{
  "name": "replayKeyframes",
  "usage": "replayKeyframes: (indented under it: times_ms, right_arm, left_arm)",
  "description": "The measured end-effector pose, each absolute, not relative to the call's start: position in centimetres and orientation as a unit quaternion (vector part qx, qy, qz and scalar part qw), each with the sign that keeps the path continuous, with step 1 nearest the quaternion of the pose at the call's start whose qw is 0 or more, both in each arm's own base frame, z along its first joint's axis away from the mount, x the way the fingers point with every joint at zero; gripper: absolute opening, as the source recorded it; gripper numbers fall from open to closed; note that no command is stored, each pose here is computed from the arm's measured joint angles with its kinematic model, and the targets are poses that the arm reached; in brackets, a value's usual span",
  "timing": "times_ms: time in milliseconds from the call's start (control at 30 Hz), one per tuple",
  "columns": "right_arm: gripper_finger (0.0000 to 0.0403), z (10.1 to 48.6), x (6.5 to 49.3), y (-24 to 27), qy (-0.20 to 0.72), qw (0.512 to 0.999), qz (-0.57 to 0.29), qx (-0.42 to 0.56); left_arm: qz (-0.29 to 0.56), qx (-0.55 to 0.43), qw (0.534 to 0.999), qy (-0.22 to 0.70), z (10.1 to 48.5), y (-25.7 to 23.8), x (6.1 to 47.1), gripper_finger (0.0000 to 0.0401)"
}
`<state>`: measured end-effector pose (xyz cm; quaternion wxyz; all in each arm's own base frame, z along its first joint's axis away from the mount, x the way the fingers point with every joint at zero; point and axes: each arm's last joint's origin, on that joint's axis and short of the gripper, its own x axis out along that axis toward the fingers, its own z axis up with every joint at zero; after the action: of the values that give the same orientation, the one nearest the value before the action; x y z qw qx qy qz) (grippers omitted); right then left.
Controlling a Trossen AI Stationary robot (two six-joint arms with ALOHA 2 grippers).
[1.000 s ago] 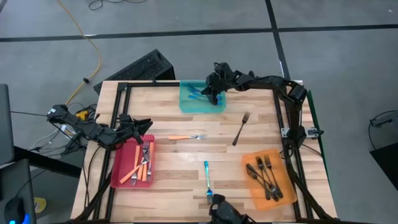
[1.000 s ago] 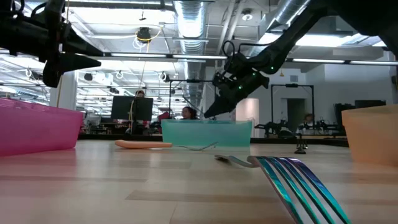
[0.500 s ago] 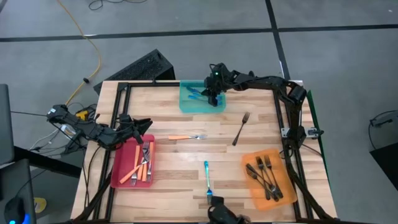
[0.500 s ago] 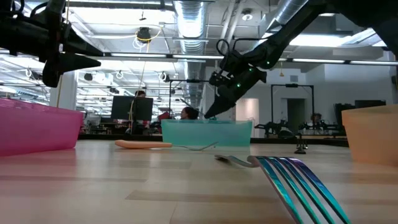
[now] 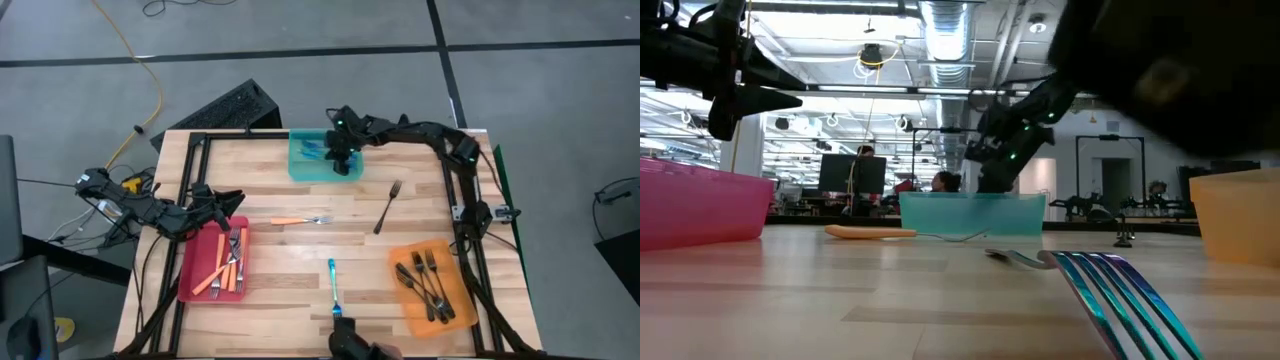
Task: Sort silverware by color (type)
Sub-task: Put the blue spoon into the blue bin, then put the black fork into the orange bin
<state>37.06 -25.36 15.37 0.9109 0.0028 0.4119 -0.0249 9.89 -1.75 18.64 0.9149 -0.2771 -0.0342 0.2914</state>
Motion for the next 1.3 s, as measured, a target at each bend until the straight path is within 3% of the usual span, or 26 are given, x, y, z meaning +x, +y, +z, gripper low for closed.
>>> replayKeyframes:
  times_ms: [600, 1300]
  right_arm:
    - [0.0038, 15.6, 37.9, -26.1, 0.487, 0.873, -0.031, 0.027]
    - [0.0129, 15.5, 38.2, -25.6, 0.503, 0.863, -0.048, 0.002]
  left_arm:
    - [0.284, -0.279, 0.917, -0.028, 18.6, -1.8, 9.9, 0.0112]
    - [0.286, -0.274, 0.918, -0.023, 18.5, -1.8, 9.9, 0.0112]
